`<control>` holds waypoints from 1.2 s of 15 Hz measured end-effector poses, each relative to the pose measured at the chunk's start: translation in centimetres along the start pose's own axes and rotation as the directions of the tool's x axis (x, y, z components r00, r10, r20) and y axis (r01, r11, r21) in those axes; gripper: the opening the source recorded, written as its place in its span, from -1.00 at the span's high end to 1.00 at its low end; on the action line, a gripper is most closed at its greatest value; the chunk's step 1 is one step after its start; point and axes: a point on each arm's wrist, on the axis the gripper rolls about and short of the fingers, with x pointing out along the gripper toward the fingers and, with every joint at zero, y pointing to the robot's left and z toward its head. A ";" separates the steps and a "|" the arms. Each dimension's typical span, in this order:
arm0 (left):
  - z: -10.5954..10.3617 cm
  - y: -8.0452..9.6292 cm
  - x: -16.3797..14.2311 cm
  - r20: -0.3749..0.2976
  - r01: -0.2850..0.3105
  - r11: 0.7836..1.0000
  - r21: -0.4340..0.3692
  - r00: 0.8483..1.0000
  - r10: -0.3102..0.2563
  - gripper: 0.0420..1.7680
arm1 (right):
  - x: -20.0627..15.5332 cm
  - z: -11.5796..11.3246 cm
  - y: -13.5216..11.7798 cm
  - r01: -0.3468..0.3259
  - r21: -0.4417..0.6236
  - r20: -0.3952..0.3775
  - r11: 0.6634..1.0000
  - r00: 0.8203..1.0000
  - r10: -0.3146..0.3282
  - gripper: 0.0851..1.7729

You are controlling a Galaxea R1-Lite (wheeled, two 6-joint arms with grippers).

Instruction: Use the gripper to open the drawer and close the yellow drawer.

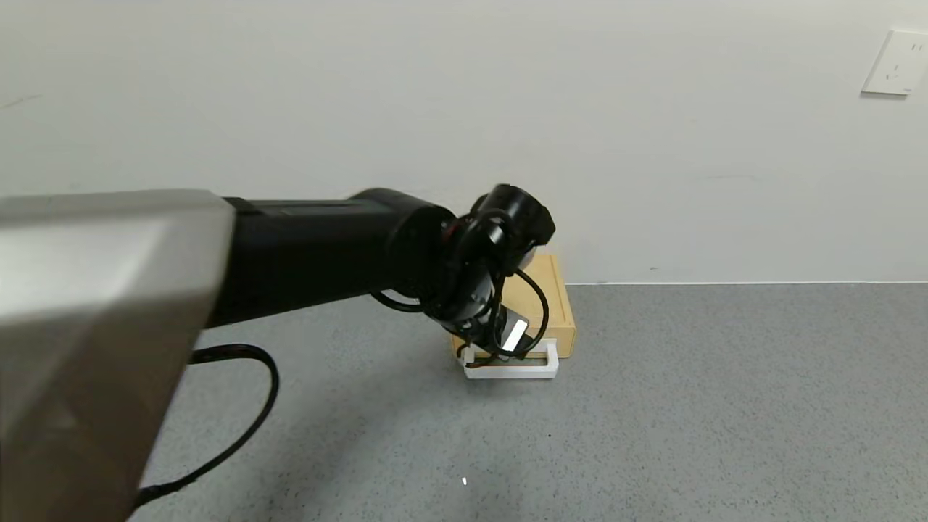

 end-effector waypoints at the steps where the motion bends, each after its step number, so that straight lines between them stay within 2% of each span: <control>1: 0.2 1.0 -2.0 0.028 0.000 1.000 -0.015 1.000 0.001 -0.94 | 0.0 0.0 0.0 0.000 0.000 0.000 1.000 1.000 0.000 -0.93; 4: 0.3 4.4 -7.9 0.129 -0.006 0.997 -0.078 0.992 0.016 -0.94 | 0.0 0.0 0.0 0.002 0.000 0.000 1.000 1.000 -0.002 -0.93; 7: -1.4 7.9 -13.3 0.198 -0.021 0.989 -0.145 0.979 0.050 -0.94 | 0.0 0.0 0.0 0.002 0.000 0.000 1.000 1.000 -0.002 -0.93; 10: -5.1 10.4 -17.3 0.218 -0.042 0.981 -0.191 0.972 0.084 -0.94 | 0.0 0.0 0.0 0.002 0.000 0.000 1.000 1.000 -0.002 -0.93; 12: -7.8 11.4 -19.3 0.246 -0.048 0.974 -0.221 0.964 0.103 -0.94 | 0.0 0.0 0.0 0.002 -0.001 0.000 1.000 1.000 -0.002 -0.93; 15: -12.6 12.3 -22.1 0.305 -0.051 0.964 -0.261 0.943 0.133 -0.94 | 0.0 0.0 0.0 0.002 -0.003 -0.001 1.000 1.000 -0.002 -0.93; 18: -18.2 12.9 -24.5 0.345 -0.061 0.952 -0.301 0.923 0.169 -0.94 | 0.0 0.0 0.0 0.002 -0.002 -0.001 1.000 1.000 -0.002 -0.93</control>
